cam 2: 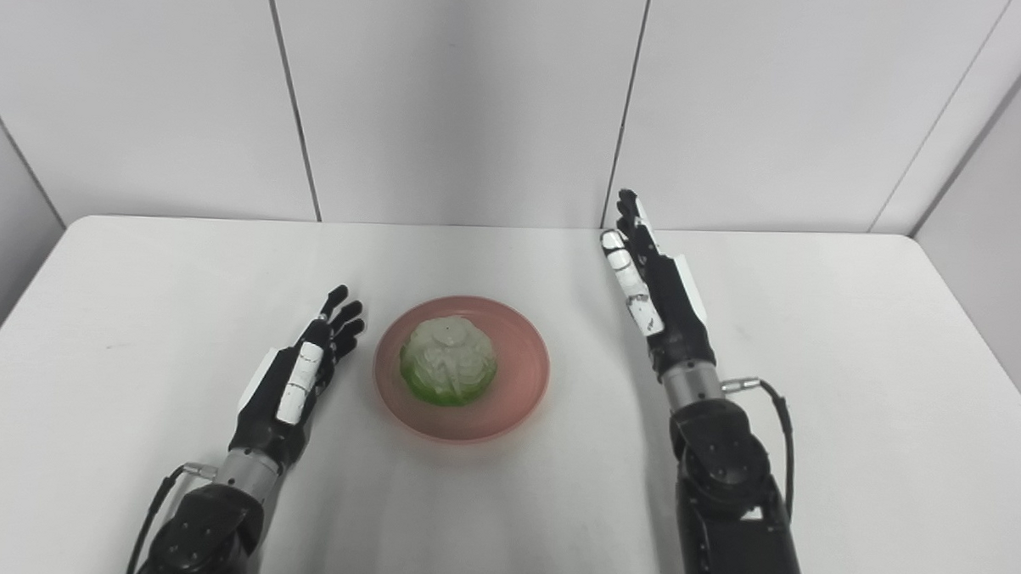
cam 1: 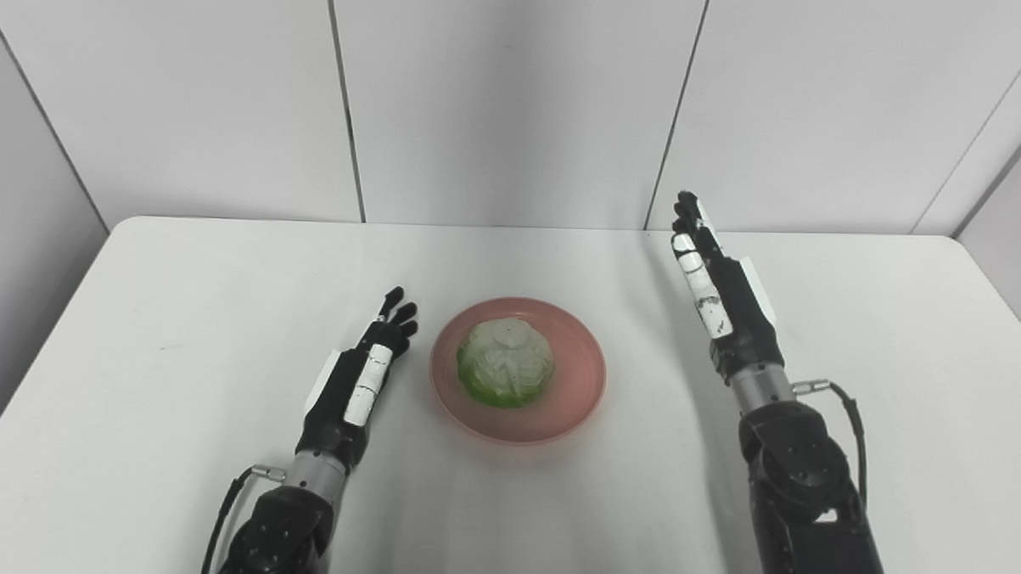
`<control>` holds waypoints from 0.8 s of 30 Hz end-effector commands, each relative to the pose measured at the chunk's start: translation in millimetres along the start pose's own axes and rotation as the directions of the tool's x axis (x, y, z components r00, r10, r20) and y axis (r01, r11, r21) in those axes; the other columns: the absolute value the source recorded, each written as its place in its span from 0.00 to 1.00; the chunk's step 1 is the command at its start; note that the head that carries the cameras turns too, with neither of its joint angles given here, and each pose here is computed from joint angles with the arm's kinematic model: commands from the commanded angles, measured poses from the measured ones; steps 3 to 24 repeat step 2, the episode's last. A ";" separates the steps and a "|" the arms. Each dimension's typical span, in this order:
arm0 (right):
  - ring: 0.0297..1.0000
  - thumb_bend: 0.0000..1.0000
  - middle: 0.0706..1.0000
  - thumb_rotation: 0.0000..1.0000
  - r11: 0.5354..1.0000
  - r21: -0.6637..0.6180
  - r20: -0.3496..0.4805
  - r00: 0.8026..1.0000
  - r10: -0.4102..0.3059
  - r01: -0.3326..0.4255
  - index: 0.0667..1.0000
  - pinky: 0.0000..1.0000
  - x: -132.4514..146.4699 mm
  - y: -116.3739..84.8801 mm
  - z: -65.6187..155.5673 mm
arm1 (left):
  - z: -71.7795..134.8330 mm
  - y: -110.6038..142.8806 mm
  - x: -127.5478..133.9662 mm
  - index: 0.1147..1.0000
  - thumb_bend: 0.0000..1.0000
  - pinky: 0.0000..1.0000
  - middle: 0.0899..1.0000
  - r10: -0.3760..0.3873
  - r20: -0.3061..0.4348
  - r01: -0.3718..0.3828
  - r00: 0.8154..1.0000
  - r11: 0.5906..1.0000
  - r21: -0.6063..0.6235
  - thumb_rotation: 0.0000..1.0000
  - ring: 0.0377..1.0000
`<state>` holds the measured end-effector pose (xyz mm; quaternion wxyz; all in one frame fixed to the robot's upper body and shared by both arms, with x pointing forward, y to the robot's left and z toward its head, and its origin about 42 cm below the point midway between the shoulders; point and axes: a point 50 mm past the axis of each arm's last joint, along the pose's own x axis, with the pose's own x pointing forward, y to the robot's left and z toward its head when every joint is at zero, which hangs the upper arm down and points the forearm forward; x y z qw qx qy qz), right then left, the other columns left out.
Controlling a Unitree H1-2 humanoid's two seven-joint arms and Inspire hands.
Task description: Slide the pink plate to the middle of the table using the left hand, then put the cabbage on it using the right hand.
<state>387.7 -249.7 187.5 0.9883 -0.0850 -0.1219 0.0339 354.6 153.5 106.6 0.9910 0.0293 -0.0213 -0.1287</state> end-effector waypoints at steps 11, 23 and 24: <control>0.98 0.40 0.99 1.00 1.000 0.009 0.033 0.999 0.010 -0.010 0.99 0.98 -5.8 3.8 2.6 | -23.8 -12.9 -15.9 0.97 0.83 0.92 0.97 -0.024 -0.090 0.025 0.996 1.000 0.009 1.00 0.96; 0.98 0.40 0.99 1.00 1.000 0.009 0.033 0.999 0.010 -0.010 0.99 0.98 -5.8 3.8 2.6 | -23.8 -12.9 -15.9 0.97 0.83 0.92 0.97 -0.024 -0.090 0.025 0.996 1.000 0.009 1.00 0.96; 0.98 0.40 0.99 1.00 1.000 0.009 0.033 0.999 0.010 -0.010 0.99 0.98 -5.8 3.8 2.6 | -23.8 -12.9 -15.9 0.97 0.83 0.92 0.97 -0.024 -0.090 0.025 0.996 1.000 0.009 1.00 0.96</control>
